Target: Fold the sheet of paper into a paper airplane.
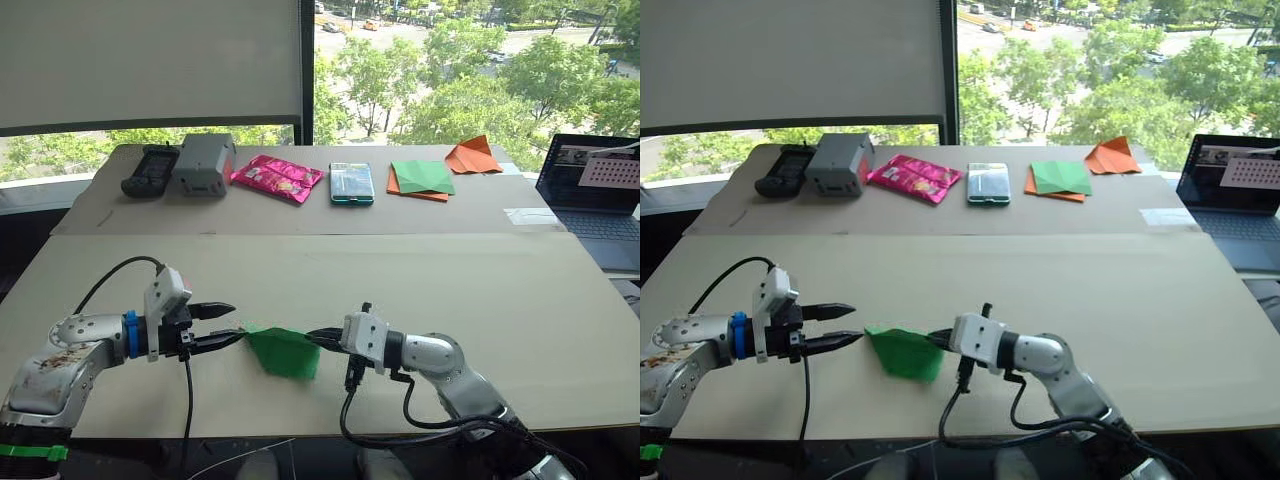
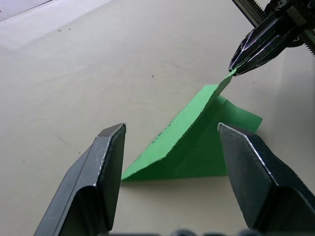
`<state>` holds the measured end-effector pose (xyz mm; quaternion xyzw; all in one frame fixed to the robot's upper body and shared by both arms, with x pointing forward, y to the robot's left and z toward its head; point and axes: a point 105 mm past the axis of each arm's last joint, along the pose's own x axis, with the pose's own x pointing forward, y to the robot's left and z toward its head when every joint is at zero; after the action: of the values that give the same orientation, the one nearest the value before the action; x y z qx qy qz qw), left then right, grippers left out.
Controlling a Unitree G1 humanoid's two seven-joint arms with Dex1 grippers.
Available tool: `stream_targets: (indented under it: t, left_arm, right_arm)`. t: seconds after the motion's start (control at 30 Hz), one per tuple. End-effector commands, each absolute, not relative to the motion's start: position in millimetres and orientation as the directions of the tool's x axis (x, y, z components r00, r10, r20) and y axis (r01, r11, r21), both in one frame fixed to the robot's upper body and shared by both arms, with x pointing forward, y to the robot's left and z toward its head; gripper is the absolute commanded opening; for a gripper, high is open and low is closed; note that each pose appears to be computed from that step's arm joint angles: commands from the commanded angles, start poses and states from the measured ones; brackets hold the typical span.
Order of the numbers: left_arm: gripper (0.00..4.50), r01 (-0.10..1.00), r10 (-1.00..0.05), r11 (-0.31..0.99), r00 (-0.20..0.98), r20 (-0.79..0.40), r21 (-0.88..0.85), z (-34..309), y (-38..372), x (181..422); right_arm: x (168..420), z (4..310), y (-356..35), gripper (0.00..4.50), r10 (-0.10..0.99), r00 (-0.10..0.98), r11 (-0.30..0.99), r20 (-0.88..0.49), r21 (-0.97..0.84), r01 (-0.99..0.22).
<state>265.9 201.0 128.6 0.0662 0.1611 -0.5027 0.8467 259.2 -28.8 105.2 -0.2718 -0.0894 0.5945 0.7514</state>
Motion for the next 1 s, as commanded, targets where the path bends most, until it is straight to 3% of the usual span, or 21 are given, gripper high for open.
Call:
stream_targets:
  t: [0.03, 0.13, 0.3, 0.4, 0.63, 1.0]
  left_arm:
    - [3.16, 0.896, -0.871, 0.433, 0.388, -0.302, -0.096, 139.5, 195.4, 266.7]
    - [3.16, 0.901, -0.869, 0.421, 0.368, -0.329, -0.104, 129.2, 194.4, 271.2]
    - [3.16, 0.919, -0.864, 0.39, 0.343, -0.369, -0.061, 107.2, 183.3, 271.6]
    - [2.38, 0.934, -0.873, 0.355, 0.316, -0.371, -0.04, 99.1, 175.2, 268.1]
    - [0.02, 0.948, -0.883, 0.319, 0.291, -0.367, -0.016, 95.4, 165.6, 266.4]
    - [0.02, 0.963, -0.831, 0.265, 0.256, -0.494, 0.054, 70.8, 169.3, 262.6]
  right_arm:
    - [251.0, 119.8, -33.2, 0.06, 0.968, 0.174, 0.036, -0.182, -0.585, -0.81]
    - [252.2, 104.8, -40.4, 0.06, 0.956, 0.152, -0.02, -0.251, -0.574, -0.818]
    - [252.8, 89.9, -42.5, 0.06, 0.949, 0.171, 0.0, -0.266, -0.542, -0.84]
    - [251.7, 89.5, -40.9, 0.0, 0.95, 0.182, 0.02, -0.255, -0.529, -0.848]
    - [251.0, 88.7, -41.1, 0.0, 0.945, 0.201, 0.04, -0.256, -0.521, -0.853]
    - [247.2, 85.4, -40.6, 0.0, 0.94, 0.206, 0.048, -0.271, -0.493, -0.869]
